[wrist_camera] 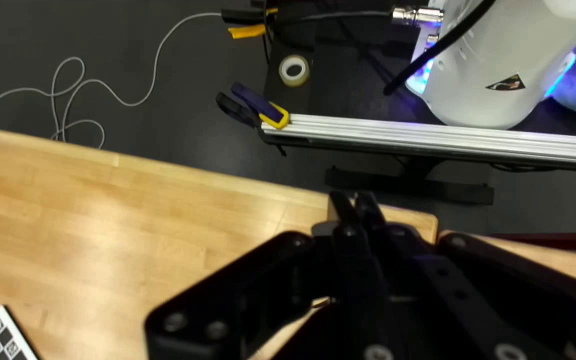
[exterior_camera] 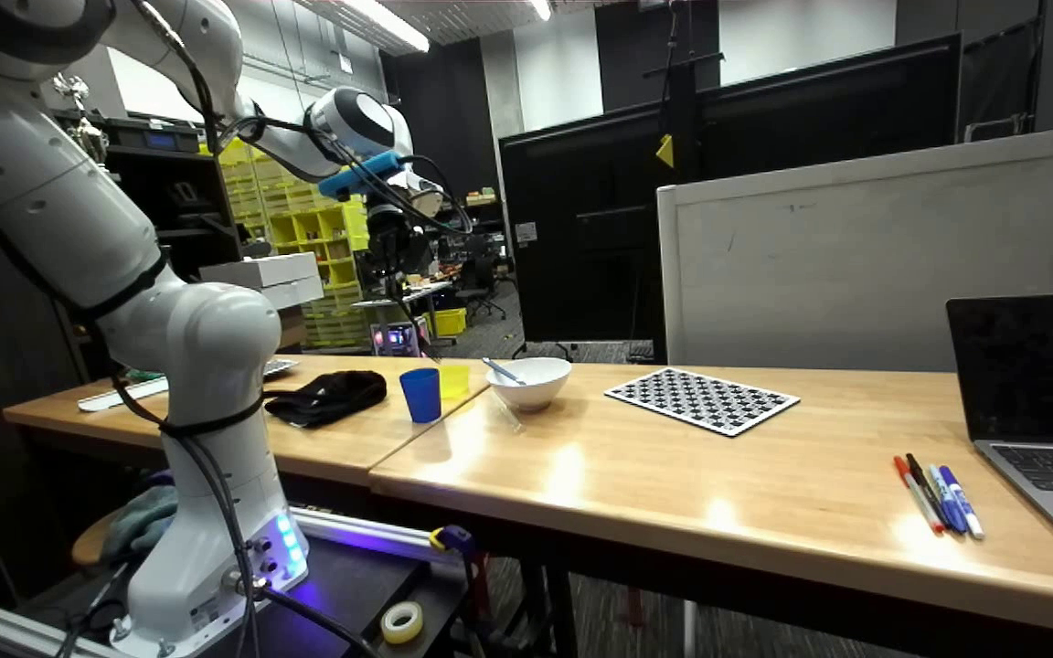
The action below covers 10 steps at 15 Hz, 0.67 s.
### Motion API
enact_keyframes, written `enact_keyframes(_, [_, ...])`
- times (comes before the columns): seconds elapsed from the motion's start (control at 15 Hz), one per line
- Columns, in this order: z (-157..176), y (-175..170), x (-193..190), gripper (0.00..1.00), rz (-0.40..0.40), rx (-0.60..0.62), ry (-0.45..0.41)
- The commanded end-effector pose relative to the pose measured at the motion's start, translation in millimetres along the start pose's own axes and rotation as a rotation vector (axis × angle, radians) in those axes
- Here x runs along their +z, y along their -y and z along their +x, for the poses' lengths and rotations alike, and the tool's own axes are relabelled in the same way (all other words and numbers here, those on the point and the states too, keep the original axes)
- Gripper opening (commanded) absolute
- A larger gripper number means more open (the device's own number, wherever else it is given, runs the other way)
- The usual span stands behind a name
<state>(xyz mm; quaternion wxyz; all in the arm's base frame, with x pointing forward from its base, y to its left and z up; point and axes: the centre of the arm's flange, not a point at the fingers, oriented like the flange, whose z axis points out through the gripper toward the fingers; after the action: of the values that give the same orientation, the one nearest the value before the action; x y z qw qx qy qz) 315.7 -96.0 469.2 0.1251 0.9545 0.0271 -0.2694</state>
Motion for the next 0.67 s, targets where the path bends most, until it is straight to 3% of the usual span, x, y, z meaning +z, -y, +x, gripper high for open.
enact_keyframes(0.0, [-7,-14,17,0.01,-0.017,0.077,0.102])
enact_keyframes(0.27, [4,-22,36,0.01,-0.021,0.104,0.171])
enact_keyframes(0.6, [34,-23,60,0.01,-0.004,0.083,0.189])
